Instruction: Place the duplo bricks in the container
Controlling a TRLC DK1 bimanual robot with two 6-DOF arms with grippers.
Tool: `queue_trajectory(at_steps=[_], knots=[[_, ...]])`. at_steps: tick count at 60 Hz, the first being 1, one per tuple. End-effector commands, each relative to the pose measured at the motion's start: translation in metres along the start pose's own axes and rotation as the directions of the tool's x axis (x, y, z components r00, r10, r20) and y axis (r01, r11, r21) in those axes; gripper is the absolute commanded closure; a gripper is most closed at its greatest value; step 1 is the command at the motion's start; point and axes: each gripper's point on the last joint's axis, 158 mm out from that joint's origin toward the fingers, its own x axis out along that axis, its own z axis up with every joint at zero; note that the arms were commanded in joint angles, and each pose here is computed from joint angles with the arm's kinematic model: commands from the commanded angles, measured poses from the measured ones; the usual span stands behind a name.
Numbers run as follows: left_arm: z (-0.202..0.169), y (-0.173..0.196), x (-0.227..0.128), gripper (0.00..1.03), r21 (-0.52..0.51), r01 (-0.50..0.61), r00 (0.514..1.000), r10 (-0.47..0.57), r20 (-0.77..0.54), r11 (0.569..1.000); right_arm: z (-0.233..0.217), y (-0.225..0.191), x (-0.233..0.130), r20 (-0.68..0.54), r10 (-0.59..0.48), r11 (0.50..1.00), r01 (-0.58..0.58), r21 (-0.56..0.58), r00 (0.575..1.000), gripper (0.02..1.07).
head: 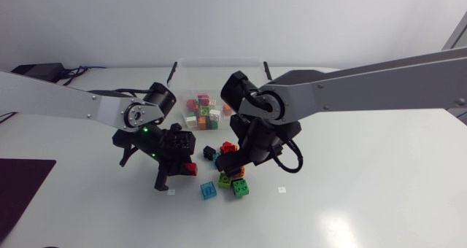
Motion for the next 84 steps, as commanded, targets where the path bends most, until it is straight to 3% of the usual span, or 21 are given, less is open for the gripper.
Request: queue_trajectory(at_steps=[1, 19, 30, 37, 45, 54, 57, 60, 84], knots=[[-0.010, -0.007, -0.012, 0.83, -0.020, -0.004, 1.000, 0.004, 0.000, 1.000, 0.010, -0.007, 0.004, -0.013, -0.040, 0.996, 0.040, 0.076, 0.999, 0.27], [-0.029, 0.005, -0.056, 0.83, -0.088, -0.123, 0.991, 0.127, 0.040, 0.988, 0.017, 0.000, 0.020, -0.068, -0.064, 0.992, 0.071, 0.108, 0.996, 0.30], [-0.016, 0.017, -0.091, 0.83, -0.093, -0.212, 0.971, 0.220, 0.093, 0.973, 0.019, 0.000, 0.026, -0.073, -0.077, 0.989, 0.085, 0.121, 0.994, 0.44], [-0.007, 0.022, -0.112, 0.83, -0.090, -0.243, 0.961, 0.252, 0.110, 0.966, 0.019, 0.000, 0.028, -0.075, -0.080, 0.989, 0.089, 0.121, 0.994, 0.46], [0.005, 0.030, -0.133, 0.83, -0.095, -0.278, 0.949, 0.289, 0.129, 0.956, 0.021, -0.001, 0.029, -0.066, -0.083, 0.988, 0.091, 0.122, 0.994, 0.62], [0.016, 0.044, -0.153, 0.83, -0.101, -0.321, 0.931, 0.334, 0.150, 0.942, 0.019, -0.004, 0.029, -0.066, -0.085, 0.988, 0.093, 0.121, 0.994, 0.63], [0.020, 0.049, -0.158, 0.83, -0.106, -0.334, 0.924, 0.347, 0.158, 0.937, 0.018, -0.005, 0.029, -0.064, -0.085, 0.988, 0.093, 0.124, 0.994, 0.67], [0.026, 0.057, -0.164, 0.83, -0.114, -0.347, 0.917, 0.362, 0.169, 0.931, 0.021, -0.007, 0.025, -0.045, -0.083, 0.988, 0.088, 0.128, 0.996, 0.72], [0.066, 0.142, -0.163, 0.83, -0.301, -0.395, 0.844, 0.473, 0.254, 0.868, 0.047, -0.042, -0.040, 0.118, -0.100, 0.984, 0.080, 0.160, 0.988, 0.73]])
